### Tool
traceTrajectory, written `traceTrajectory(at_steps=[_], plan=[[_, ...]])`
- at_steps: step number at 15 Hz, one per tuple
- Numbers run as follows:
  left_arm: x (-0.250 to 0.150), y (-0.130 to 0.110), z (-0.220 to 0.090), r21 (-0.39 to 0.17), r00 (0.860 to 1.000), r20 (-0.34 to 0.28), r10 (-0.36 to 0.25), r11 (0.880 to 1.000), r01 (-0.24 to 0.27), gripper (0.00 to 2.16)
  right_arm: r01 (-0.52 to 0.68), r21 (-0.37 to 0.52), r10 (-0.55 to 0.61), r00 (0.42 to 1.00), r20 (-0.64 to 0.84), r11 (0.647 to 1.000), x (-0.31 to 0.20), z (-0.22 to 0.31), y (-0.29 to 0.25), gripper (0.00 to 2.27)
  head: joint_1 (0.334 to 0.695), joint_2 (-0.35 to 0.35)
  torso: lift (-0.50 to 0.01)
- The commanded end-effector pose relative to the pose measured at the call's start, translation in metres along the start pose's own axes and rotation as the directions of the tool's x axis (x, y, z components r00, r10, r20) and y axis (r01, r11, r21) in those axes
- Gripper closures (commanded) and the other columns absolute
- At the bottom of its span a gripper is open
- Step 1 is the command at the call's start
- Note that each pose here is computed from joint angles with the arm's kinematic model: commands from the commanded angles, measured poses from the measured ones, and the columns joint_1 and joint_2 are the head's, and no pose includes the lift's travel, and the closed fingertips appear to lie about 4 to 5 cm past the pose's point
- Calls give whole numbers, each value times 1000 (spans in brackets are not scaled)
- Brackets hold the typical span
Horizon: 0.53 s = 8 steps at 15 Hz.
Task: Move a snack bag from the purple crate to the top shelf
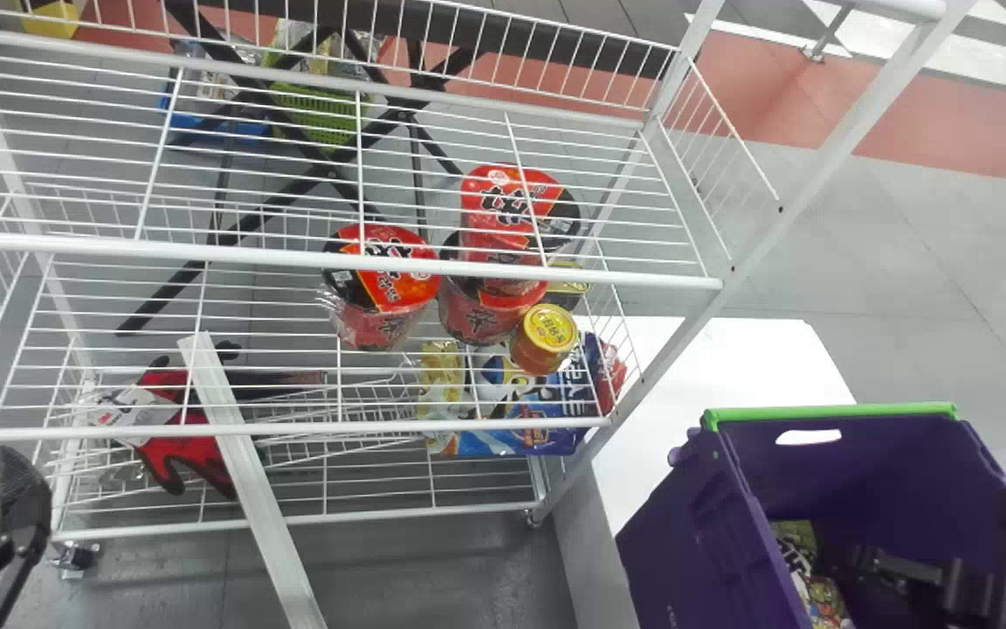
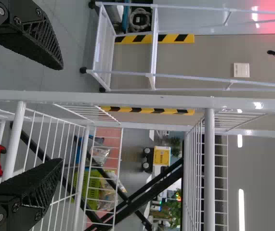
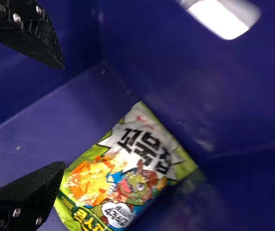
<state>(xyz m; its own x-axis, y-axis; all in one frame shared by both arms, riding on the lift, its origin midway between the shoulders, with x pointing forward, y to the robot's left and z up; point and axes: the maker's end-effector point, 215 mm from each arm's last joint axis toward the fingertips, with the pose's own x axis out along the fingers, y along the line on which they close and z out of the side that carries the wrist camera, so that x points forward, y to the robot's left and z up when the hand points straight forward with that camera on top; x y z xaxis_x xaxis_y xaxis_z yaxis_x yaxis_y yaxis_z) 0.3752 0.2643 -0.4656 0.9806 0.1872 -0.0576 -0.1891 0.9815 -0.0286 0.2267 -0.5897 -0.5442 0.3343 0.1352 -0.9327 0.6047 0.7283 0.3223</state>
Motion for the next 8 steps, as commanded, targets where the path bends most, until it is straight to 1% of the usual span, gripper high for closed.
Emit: traceTrajectory(at_steps=[1,3,5,7,8], plan=[[2,5,4,-16,1000,14,12,1000,-12,147,48,37,-43,991,-126,998,18,-23,2,100,695,-350,-454],[3,6,6,-21,1000,19,12,1000,-11,147,93,20,-87,977,-197,995,32,-44,-4,100,695,-350,-454],[9,5,5,-26,1000,21,7,1000,-6,147,155,16,-145,953,-267,988,41,-71,-22,100,695,-350,-454],[12,6,9,-37,999,34,7,999,-6,147,214,-44,-218,938,-271,976,48,-72,-43,97,695,-350,-454],[11,8,7,-39,999,34,11,999,-9,147,225,-84,-239,937,-253,971,53,-62,-50,93,695,-350,-454]])
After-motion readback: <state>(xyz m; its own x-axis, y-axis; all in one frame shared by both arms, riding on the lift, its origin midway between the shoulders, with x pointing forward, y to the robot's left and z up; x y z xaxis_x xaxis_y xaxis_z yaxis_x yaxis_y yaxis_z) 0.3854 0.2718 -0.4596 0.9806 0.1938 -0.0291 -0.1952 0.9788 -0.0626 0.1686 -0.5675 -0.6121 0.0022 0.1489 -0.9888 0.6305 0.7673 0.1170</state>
